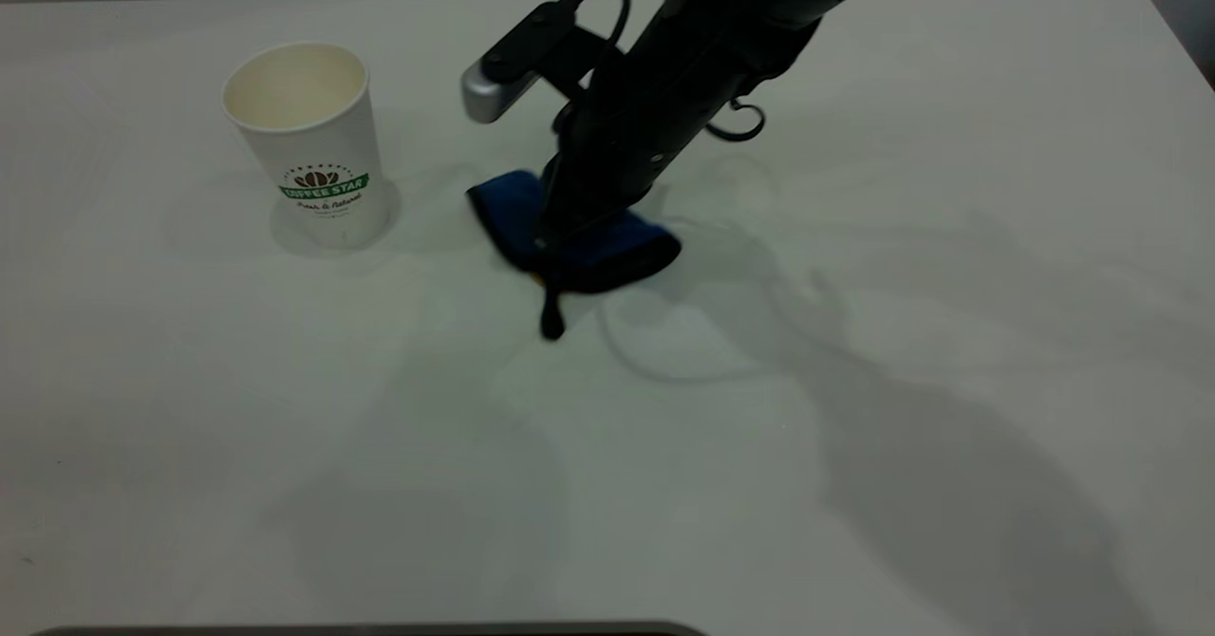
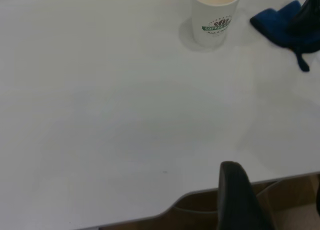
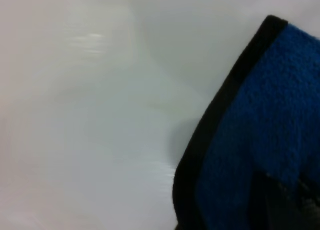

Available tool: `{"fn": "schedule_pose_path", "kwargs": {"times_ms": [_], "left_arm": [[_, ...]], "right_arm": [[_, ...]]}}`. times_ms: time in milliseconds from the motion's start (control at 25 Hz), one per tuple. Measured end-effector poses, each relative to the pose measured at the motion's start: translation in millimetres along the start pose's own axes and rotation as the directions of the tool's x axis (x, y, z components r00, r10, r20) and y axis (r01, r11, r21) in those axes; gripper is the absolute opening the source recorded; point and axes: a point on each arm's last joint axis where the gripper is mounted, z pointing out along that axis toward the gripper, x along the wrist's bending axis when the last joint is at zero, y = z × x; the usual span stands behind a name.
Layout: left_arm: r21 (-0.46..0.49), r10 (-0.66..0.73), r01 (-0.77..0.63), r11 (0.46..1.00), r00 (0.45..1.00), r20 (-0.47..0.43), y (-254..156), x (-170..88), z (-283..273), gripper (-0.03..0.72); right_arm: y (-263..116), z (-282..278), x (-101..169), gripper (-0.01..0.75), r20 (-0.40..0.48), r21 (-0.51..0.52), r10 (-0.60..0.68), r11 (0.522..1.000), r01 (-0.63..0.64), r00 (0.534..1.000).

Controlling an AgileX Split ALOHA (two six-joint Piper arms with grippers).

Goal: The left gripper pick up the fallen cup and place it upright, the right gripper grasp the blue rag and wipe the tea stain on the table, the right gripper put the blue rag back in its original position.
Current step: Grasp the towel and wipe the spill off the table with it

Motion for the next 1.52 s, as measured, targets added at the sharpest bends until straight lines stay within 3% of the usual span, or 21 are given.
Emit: {"fn": "schedule_pose_path", "kwargs": {"times_ms": [240,360,440,560,720,880,1040,1200,1320,1400,1520], "left_arm": [[0.000,0.000,0.000,1.000,1.000,0.000,0,0,0,0.428],[0.000,0.000,0.000,1.000,1.000,0.000,0,0,0,0.428],[0.000,0.000,0.000,1.000,1.000,0.000,0,0,0,0.428],[0.000,0.000,0.000,1.000,1.000,0.000,0,0,0,0.428],[0.000,0.000,0.000,1.000,1.000,0.000,0,0,0,0.428],[0.000,0.000,0.000,1.000,1.000,0.000,0,0,0,0.428],[0.000,0.000,0.000,1.000,1.000,0.000,0,0,0,0.428],[0.000,0.000,0.000,1.000,1.000,0.000,0,0,0,0.428],[0.000,0.000,0.000,1.000,1.000,0.000,0,0,0,0.428],[0.000,0.000,0.000,1.000,1.000,0.000,0,0,0,0.428],[0.000,0.000,0.000,1.000,1.000,0.000,0,0,0,0.428]], "right_arm": [[-7,0,28,0.028,-0.207,0.121,-0.015,0.992,0.040,0.978],[-14,-6,27,0.028,-0.240,0.216,-0.010,0.974,0.064,0.971],[-21,-11,17,0.028,-0.197,0.285,0.001,0.957,0.056,0.980],[-27,-21,-11,0.028,-0.048,0.338,0.031,0.941,-0.013,0.998],[-26,-28,-47,0.028,0.168,0.291,0.046,0.952,-0.094,0.985],[-16,-26,-52,0.028,0.219,0.229,0.078,0.965,-0.129,0.973],[-2,-17,-31,0.028,0.157,0.200,0.083,0.973,-0.114,0.984],[5,-10,7,0.028,-0.014,0.252,0.045,0.967,-0.040,0.999],[-3,-12,22,0.028,-0.153,0.349,0.024,0.936,0.031,0.988],[-10,-17,16,0.028,-0.180,0.394,0.035,0.918,0.040,0.983],[-23,-25,-14,0.028,-0.115,0.425,0.098,0.904,-0.040,0.988]]}}
